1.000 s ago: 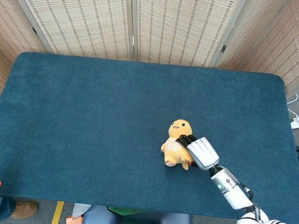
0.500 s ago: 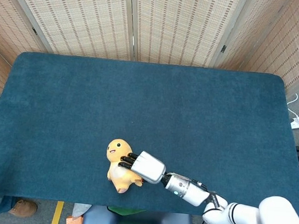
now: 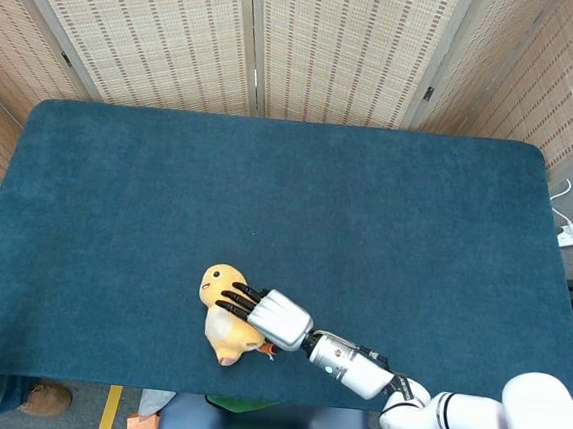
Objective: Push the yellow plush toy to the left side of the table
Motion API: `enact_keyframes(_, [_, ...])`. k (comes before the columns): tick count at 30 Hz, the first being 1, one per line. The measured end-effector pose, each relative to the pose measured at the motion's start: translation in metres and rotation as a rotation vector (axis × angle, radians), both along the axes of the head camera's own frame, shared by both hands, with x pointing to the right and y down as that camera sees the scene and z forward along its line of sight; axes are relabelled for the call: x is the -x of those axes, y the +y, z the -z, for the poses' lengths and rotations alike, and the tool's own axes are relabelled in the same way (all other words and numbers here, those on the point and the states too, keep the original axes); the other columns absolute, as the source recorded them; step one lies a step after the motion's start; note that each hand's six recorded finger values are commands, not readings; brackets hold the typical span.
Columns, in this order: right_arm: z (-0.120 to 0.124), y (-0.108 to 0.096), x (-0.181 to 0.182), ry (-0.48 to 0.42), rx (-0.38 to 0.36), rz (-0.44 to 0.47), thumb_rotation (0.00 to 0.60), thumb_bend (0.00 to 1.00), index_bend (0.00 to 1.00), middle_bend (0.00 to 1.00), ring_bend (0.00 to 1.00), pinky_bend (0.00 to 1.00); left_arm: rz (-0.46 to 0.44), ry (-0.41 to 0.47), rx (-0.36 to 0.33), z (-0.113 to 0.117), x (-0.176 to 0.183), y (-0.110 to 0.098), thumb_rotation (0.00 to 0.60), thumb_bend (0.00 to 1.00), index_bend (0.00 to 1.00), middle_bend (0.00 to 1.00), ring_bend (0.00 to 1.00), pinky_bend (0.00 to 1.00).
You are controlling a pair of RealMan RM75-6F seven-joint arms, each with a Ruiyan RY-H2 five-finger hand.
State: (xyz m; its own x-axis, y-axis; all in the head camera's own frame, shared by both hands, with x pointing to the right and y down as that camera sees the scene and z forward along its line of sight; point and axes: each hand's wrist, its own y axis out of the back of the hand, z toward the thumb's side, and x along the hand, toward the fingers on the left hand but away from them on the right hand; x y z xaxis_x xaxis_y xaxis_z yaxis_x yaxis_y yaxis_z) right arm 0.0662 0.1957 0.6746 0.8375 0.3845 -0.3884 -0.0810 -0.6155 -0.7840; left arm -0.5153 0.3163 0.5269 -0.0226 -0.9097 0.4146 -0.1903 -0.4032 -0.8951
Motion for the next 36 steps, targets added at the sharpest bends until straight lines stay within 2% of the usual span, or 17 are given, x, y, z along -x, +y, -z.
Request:
enact_keyframes(5, [0.027, 0.002, -0.034, 0.006, 0.026, -0.039, 0.6, 0.03, 0.0, 0.0, 0.0, 0.0, -0.012, -0.003, 0.003, -0.001, -0.001, 0.0, 0.6, 0.32, 0.0, 0.0, 0.0, 0.07])
enact_keyframes(11, [0.053, 0.007, -0.12, 0.073, -0.017, -0.174, 0.6, 0.03, 0.0, 0.0, 0.0, 0.0, -0.048, 0.04, 0.007, -0.005, -0.011, 0.001, 0.6, 0.3, 0.0, 0.01, 0.0, 0.1])
enact_keyframes(16, [0.072, 0.03, -0.212, 0.141, -0.098, -0.415, 0.6, 0.1, 0.0, 0.0, 0.0, 0.0, -0.125, 0.066, 0.014, -0.013, -0.03, -0.007, 0.6, 0.3, 0.0, 0.01, 0.0, 0.11])
enact_keyframes(18, [0.079, 0.045, -0.255, 0.194, -0.158, -0.524, 0.6, 0.11, 0.0, 0.0, 0.0, 0.0, -0.17, 0.069, 0.016, -0.016, -0.043, -0.012, 0.6, 0.3, 0.0, 0.01, 0.0, 0.1])
enact_keyframes(22, [0.096, 0.07, -0.323, 0.27, -0.291, -0.672, 0.6, 0.11, 0.0, 0.0, 0.0, 0.0, -0.275, 0.111, 0.037, -0.023, -0.083, -0.023, 0.6, 0.3, 0.0, 0.01, 0.0, 0.1])
enact_keyframes(24, [0.103, 0.08, -0.348, 0.276, -0.325, -0.728, 0.6, 0.12, 0.0, 0.0, 0.0, 0.0, -0.316, 0.12, 0.052, -0.027, -0.101, -0.028, 0.6, 0.29, 0.0, 0.01, 0.0, 0.07])
enact_keyframes(30, [0.112, 0.101, -0.39, 0.217, -0.31, -0.854, 0.6, 0.14, 0.0, 0.0, 0.0, 0.0, -0.446, 0.162, 0.137, -0.045, -0.162, -0.036, 0.6, 0.26, 0.0, 0.0, 0.0, 0.03])
enact_keyframes(34, [0.117, 0.111, -0.409, 0.191, -0.303, -0.905, 0.6, 0.15, 0.0, 0.0, 0.0, 0.0, -0.543, 0.195, 0.207, -0.059, -0.203, -0.041, 0.6, 0.25, 0.0, 0.0, 0.0, 0.04])
enact_keyframes(36, [0.119, 0.116, -0.417, 0.192, -0.296, -0.928, 0.6, 0.15, 0.0, 0.0, 0.0, 0.0, -0.582, 0.192, 0.218, -0.065, -0.219, -0.045, 0.6, 0.25, 0.0, 0.0, 0.0, 0.04])
